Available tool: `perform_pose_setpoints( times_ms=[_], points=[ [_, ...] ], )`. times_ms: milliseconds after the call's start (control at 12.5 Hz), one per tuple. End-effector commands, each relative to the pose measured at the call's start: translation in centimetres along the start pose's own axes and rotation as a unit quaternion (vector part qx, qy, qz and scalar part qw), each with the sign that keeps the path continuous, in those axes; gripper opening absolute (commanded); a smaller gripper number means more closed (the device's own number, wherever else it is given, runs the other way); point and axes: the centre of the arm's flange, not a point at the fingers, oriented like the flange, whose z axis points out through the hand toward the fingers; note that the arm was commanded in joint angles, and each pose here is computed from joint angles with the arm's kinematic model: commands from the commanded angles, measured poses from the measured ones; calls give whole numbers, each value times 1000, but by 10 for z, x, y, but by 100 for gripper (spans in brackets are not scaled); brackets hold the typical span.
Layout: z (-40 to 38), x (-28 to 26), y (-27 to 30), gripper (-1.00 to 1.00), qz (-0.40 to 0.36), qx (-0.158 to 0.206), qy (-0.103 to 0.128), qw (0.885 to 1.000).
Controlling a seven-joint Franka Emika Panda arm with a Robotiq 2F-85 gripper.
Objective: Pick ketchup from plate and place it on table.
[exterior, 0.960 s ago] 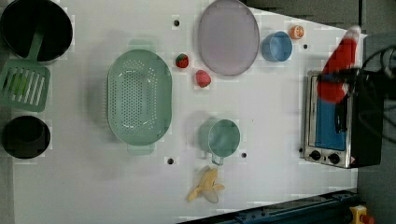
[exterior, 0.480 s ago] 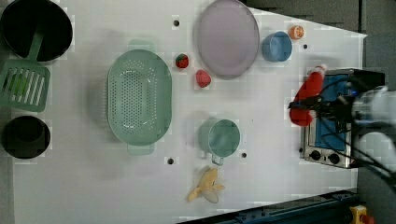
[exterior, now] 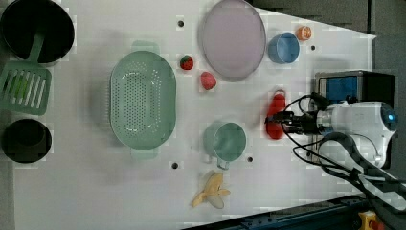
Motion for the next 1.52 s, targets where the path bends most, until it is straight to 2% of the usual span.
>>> perform_pose_setpoints(
  times_ms=[80,320,400,720,880,1520],
  points=[
    [-48,16,-16,100,12,24,67,997],
    [-105,21,-18,100,48,40,103,993],
    [-126,21,-19,100,76,43,105,991],
    [-215,17,-22,100,128,38,87,987],
    [-266,19,-22,100,136,44,99,985],
    [-386,5,-17,100,189,21,50,981]
  ],
)
